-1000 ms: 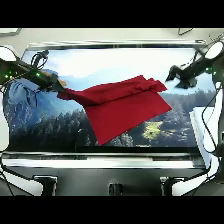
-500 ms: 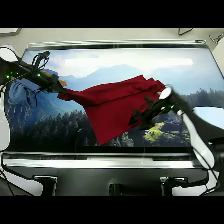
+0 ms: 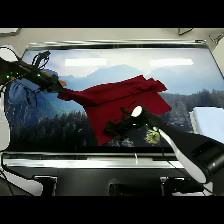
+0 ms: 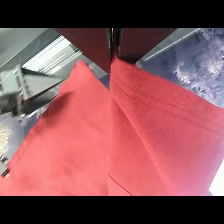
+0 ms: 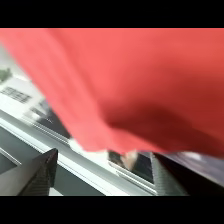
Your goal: Fold the clothes and pants, and hang the long-sleeved shirts on hangers.
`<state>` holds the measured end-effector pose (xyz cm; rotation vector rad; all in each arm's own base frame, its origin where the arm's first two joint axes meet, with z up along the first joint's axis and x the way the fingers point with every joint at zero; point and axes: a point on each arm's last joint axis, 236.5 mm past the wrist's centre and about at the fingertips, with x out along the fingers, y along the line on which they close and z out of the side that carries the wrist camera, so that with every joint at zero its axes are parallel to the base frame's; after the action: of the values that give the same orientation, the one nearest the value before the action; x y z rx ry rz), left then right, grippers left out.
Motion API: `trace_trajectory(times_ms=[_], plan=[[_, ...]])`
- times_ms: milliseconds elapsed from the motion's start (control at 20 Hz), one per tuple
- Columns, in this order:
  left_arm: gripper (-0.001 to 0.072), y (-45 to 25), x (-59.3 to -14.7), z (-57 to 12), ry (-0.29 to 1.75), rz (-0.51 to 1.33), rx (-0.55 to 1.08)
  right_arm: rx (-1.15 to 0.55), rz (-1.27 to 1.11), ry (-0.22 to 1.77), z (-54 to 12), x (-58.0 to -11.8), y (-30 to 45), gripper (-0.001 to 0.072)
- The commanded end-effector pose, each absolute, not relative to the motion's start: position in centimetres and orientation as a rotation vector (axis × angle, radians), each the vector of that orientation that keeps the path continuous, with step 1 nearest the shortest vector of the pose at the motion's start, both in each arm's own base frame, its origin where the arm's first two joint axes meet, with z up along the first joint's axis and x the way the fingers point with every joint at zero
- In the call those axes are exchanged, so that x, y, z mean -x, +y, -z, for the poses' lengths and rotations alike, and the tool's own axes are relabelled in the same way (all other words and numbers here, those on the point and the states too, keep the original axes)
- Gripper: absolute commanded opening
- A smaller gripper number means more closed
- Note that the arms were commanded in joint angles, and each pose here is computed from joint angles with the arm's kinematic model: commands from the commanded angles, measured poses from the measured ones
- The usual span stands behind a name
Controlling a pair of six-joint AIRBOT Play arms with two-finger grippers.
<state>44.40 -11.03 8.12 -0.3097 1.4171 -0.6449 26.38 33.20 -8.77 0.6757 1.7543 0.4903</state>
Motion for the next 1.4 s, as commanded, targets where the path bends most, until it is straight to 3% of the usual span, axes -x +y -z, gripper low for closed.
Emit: trace_trajectory(times_ms=[0, 150, 200, 250, 300, 550, 750, 900, 1000, 1150, 1350], plan=[[0.0023, -11.0, -44.4, -8.1, 1.416, 0.649, 0.305, -0.732, -0.457, 1.685, 9.2, -26.1, 37.0, 0.0672], [0.0023, -11.0, -44.4, -8.1, 1.416, 0.65, 0.305, -0.749, -0.462, 1.687, 10.0, -24.6, 39.5, 0.0651], [0.0023, -11.0, -44.4, -8.1, 1.417, 0.65, 0.305, -0.76, -0.462, 1.68, 10.1, -24.5, 40.1, 0.0536], [0.0023, -11.0, -44.3, -8.1, 1.419, 0.651, 0.304, -0.757, -0.466, 1.671, 10.1, -24.4, 40.4, 0.0351], [0.0023, -11.0, -44.2, -8.1, 1.422, 0.652, 0.304, -0.76, -0.468, 1.673, 10.0, -24.3, 40.5, 0.0041], [0.0023, -10.3, -44.3, -8.8, 1.403, 0.639, 0.308, -0.592, -0.538, 1.537, 7.2, -25.6, 38.8, 0.0033], [0.0023, -9.5, -44.7, -12.4, 1.29, 0.622, 0.305, -0.474, -0.498, 1.253, -0.6, -31.5, 32.2, 0.0032], [0.0022, -10.1, -46.0, -20.4, 1.016, 0.636, 0.307, -0.376, -0.409, 0.888, -12.3, -38.2, 22.5, 0.0033], [0.0023, -11.2, -46.2, -30.9, 0.639, 0.69, 0.311, -0.298, -0.309, 0.549, -24.6, -40.5, 14.6, 0.0033], [0.0023, -9.8, -41.5, -47.9, 0.093, 0.622, 0.341, -0.287, -0.162, 0.102, -43.0, -35.8, 5.3, 0.0034], [0.0023, -8.2, -29.8, -60.7, -0.344, 0.528, 0.29, -0.246, -0.115, -0.301, -56.9, -24.0, 1.8, 0.0034]])
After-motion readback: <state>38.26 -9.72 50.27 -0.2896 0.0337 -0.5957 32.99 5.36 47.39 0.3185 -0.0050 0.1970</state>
